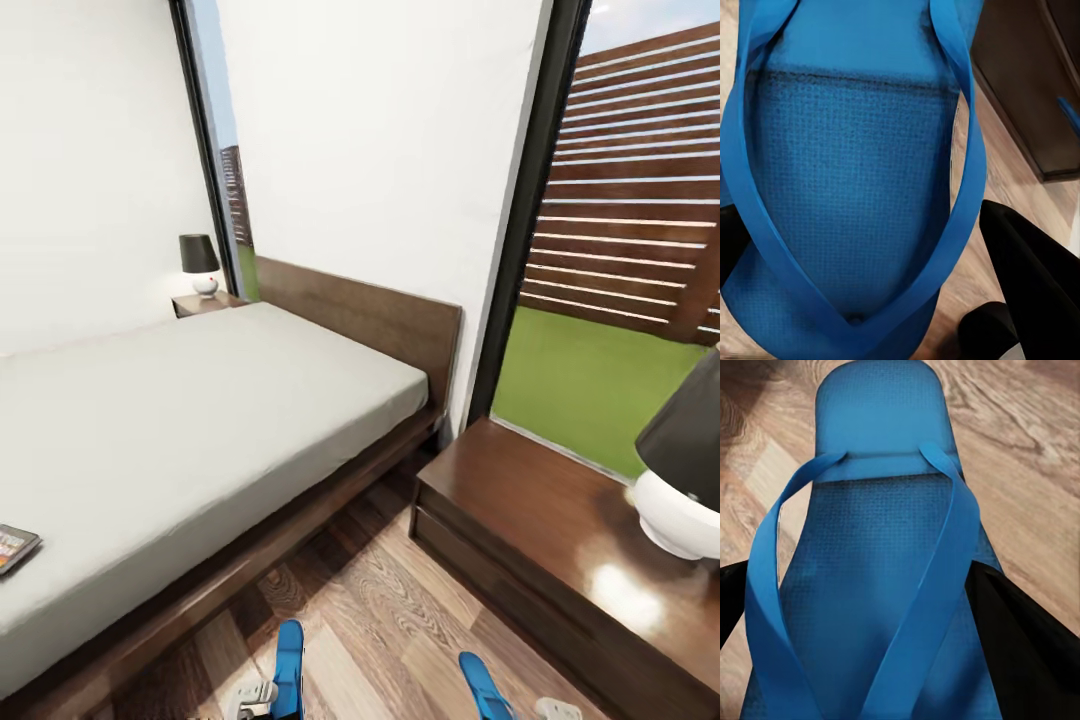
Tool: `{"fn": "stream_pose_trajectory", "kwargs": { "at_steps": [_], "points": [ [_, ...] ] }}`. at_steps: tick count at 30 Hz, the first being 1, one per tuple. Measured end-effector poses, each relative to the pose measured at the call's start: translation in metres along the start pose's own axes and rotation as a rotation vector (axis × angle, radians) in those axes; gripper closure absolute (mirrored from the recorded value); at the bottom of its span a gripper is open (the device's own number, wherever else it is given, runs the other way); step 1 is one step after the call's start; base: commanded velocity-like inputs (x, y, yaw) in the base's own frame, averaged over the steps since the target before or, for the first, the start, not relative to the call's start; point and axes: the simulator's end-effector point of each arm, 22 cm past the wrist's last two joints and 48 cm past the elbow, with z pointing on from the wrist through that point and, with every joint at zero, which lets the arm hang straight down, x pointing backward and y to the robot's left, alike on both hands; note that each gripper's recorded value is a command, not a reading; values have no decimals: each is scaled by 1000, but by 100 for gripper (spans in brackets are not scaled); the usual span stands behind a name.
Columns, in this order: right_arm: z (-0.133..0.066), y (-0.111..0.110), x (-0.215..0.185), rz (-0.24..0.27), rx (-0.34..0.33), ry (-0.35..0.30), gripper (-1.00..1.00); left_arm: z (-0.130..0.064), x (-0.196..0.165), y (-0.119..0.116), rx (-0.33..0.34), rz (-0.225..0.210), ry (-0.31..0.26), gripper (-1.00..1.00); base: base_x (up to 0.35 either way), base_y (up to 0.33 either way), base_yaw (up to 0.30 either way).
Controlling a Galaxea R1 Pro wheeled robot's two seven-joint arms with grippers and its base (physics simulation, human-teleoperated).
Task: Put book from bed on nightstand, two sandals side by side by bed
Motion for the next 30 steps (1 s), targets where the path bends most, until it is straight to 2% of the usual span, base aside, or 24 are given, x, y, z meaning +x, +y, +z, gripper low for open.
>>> {"fn": "stream_pose_trajectory", "kwargs": {
  "at_steps": [30],
  "points": [
    [0, 0, 0, 0, 0, 0, 100, 0, 0, 0, 1, -1, -1, 100, -8, 0, 289]
  ]
}}
